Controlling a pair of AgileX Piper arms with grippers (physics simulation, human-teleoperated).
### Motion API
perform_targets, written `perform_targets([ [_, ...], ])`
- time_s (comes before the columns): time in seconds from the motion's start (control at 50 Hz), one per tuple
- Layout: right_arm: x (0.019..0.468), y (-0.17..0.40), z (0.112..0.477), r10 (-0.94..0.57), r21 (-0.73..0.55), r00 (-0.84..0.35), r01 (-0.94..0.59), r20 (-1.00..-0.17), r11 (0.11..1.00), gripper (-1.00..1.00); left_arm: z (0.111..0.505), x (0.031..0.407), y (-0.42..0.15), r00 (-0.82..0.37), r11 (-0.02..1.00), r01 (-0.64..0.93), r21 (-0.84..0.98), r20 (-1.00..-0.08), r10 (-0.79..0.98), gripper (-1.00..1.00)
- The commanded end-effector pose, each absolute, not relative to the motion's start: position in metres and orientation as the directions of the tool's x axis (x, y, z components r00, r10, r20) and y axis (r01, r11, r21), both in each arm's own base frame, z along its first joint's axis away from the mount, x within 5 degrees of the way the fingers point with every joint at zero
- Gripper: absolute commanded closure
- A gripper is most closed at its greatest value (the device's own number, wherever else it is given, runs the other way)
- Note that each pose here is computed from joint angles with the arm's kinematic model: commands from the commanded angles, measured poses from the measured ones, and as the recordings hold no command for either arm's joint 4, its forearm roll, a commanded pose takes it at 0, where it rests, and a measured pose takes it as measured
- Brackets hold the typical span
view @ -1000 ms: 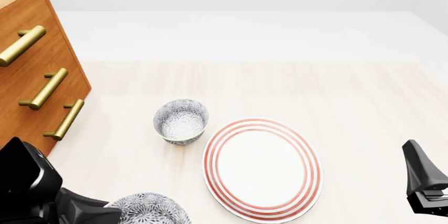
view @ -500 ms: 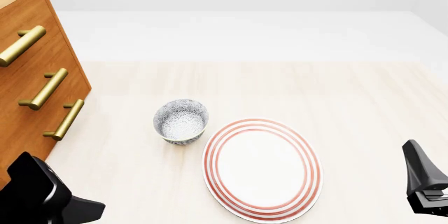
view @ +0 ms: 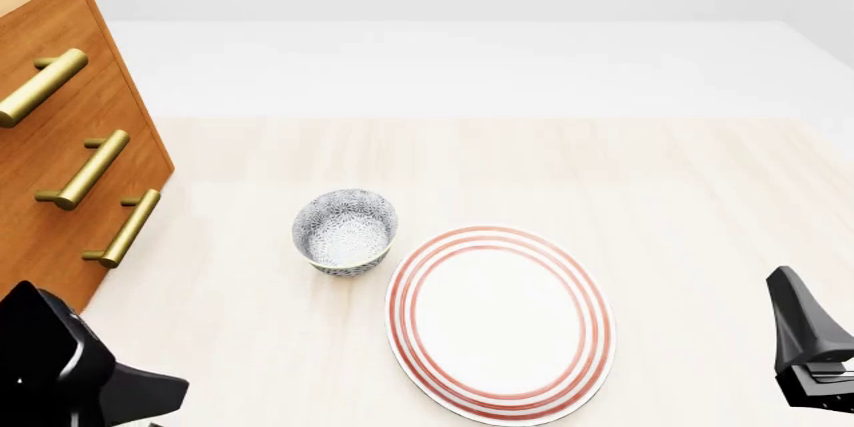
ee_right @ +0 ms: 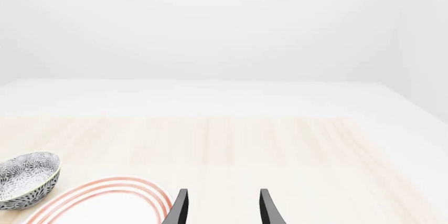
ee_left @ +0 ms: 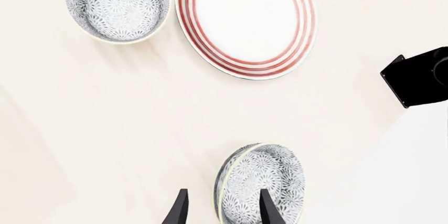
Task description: Stack the bowl in the middle on the bowl at the back.
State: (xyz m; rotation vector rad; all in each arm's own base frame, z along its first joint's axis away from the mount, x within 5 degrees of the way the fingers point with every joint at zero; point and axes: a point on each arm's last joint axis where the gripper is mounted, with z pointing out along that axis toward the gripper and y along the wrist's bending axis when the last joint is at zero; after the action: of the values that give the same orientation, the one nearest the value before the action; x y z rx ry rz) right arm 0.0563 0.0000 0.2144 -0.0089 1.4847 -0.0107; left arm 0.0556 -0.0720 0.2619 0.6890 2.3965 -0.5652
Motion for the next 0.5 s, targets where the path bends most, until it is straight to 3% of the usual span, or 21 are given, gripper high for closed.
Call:
perform_targets([
  [0.02, 0.056, 0.0, 0.214, -0.013, -0.013, 0.086, 0.001, -0.996, 1.0, -1.0, 0.296, 0.052, -0.062, -0.665, 0.779, 0.588, -0.219, -0.678, 0.311, -1.0],
  [0.34, 0.056, 0.0, 0.215, -0.02, -0.02, 0.09, 0.002, -0.996, 1.0, -1.0, 0.349, 0.028, -0.024, -0.569, 0.82, 0.548, -0.166, -0.793, 0.219, -1.0],
  [0.5, 0.056, 0.0, 0.215, -0.023, -0.023, 0.091, 0.005, -0.996, 1.0, -1.0, 0.377, 0.018, -0.013, -0.458, 0.839, 0.524, -0.145, -0.879, 0.134, -1.0],
])
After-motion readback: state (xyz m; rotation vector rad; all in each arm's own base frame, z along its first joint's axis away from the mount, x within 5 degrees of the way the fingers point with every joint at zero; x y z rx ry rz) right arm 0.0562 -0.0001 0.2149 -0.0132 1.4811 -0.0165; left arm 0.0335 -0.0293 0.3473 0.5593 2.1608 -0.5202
